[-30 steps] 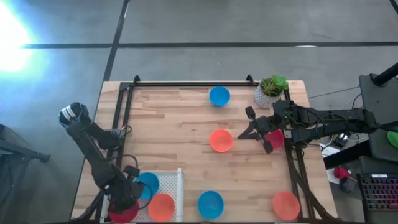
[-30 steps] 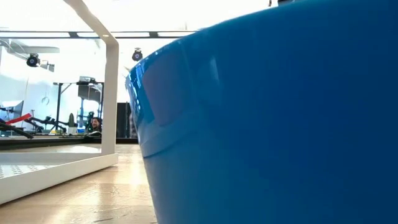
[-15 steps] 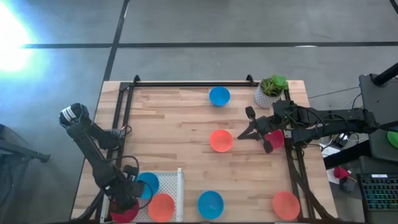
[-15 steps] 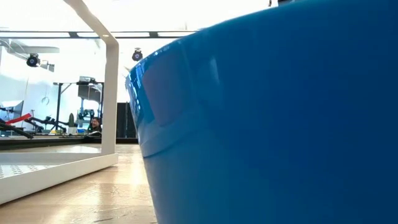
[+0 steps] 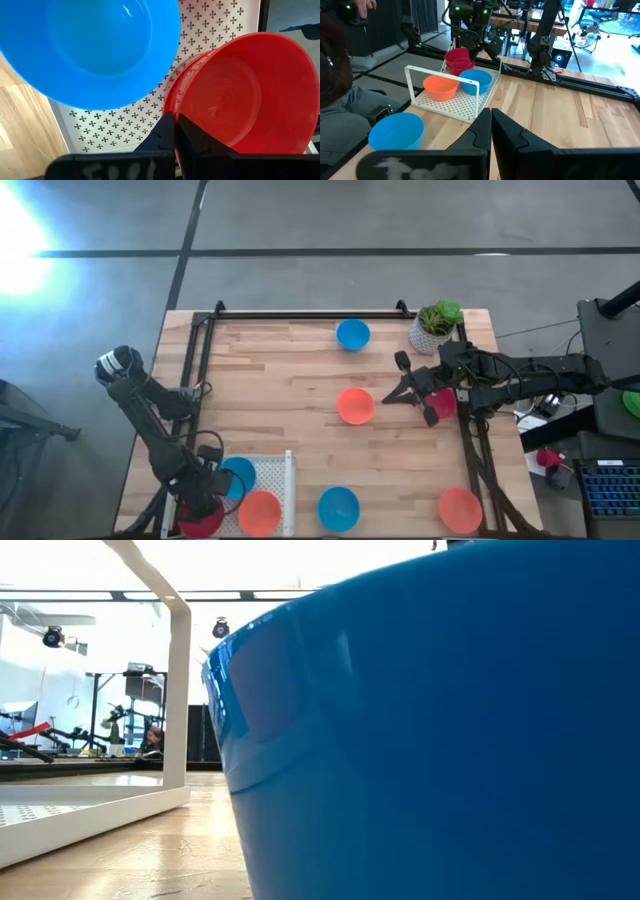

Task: Pick & Place Mini bowls
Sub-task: Stack the top red bowl on top of the red bowl on the shelf

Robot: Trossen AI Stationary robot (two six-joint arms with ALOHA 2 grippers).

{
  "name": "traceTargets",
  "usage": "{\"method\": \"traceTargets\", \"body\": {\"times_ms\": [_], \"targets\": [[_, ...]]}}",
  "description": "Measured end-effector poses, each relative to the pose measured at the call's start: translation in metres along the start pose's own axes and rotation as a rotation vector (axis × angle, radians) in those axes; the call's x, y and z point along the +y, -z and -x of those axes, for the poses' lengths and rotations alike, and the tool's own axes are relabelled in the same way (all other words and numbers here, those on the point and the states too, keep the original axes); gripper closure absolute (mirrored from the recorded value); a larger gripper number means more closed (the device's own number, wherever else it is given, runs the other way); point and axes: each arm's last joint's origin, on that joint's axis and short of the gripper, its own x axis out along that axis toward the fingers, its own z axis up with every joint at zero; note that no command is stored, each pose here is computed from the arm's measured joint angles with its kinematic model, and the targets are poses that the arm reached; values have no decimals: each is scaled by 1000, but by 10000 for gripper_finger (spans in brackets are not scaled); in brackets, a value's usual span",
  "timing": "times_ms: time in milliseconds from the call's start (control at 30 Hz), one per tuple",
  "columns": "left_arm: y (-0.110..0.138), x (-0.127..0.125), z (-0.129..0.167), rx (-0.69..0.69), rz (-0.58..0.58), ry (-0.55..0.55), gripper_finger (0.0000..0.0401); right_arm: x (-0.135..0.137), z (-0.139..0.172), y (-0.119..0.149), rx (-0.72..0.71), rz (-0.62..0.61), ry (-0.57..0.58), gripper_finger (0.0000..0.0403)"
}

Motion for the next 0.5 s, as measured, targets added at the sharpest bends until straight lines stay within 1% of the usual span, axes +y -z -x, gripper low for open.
{"method": "traceTargets", "body": {"times_ms": [67,133,233,367,500], "targets": [[1,1,-2,6,18,-7,396,0,0,0,0,0,0,394],[2,3,-5,17,44,-13,384,0,0,0,0,0,0,394],[4,6,-9,35,48,-22,364,0,0,0,1,-1,0,394],[6,9,-11,46,53,-34,359,0,0,0,1,0,0,394],[5,7,-9,41,-45,-22,358,0,0,0,1,-1,0,394]]}}
